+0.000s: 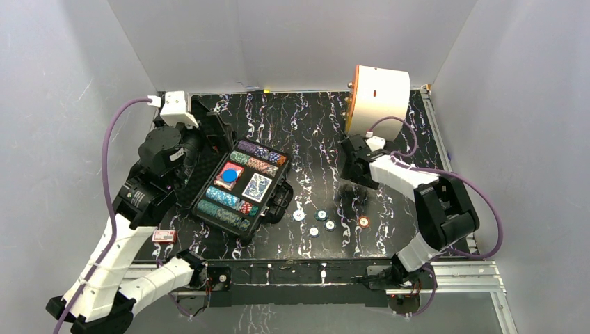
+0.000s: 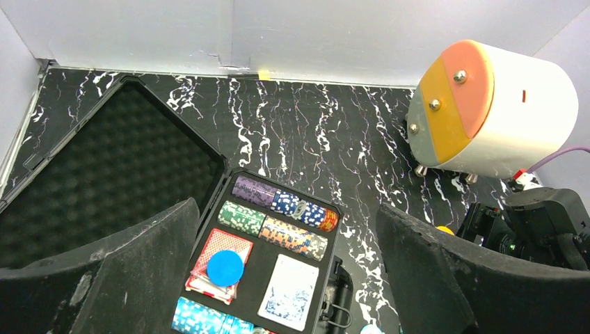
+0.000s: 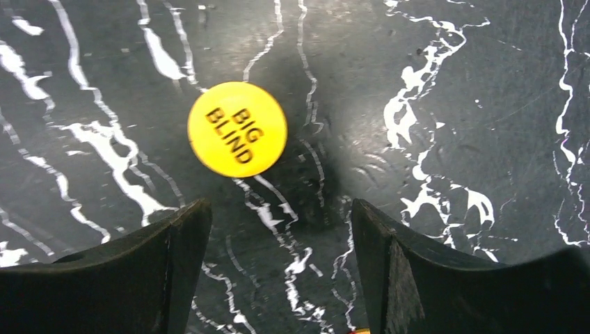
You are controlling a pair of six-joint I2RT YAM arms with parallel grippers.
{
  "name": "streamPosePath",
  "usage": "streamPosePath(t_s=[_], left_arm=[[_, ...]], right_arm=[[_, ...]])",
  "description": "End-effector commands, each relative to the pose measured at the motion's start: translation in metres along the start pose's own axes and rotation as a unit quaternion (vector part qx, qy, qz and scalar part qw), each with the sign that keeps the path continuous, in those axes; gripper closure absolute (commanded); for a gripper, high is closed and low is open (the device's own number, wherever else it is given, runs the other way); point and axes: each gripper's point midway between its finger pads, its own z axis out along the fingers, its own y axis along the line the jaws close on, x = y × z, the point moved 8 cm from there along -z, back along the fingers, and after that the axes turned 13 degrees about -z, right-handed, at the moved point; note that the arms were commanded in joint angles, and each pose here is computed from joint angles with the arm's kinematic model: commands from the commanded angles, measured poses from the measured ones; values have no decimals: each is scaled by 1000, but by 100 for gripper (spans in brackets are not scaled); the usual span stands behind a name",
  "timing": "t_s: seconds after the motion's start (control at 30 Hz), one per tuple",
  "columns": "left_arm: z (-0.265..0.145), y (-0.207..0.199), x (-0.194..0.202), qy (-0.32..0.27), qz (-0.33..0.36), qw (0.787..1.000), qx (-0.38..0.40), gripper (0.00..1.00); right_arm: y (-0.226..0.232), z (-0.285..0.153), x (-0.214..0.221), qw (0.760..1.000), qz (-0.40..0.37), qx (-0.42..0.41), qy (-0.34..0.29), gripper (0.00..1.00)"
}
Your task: Pack up texas hold em set
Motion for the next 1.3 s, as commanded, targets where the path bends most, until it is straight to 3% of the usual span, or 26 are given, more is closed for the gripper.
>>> streamPosePath(t_s=[0.0,0.27,0.5,0.67,0.8,1.03,1.27], left_arm=[[-1,-1,-1,-1,-4,1000,8,2],[-1,0,-3,-2,6,1000,4,2],[0,0,-2,2,9,1000,3,2],[0,0,-1,3,11,1000,2,2],[1,0,0,7,10,1000,3,2],[0,1,1,7,12,1000,1,2],[0,2,0,2,11,1000,-3,2]], right_arm=[[-3,11,-10,999,-5,-37,-23,20],[6,27,-16,997,-34,-73,-12,21],[8,42,-20,998,-47,-40,-2,25],[10,58,-10,997,-60,-39,7,33],[11,62,-6,997,-61,-39,16,47],[9,46,-15,998,-58,-39,5,51],[32,-9,-43,992,-67,-89,-56,50]])
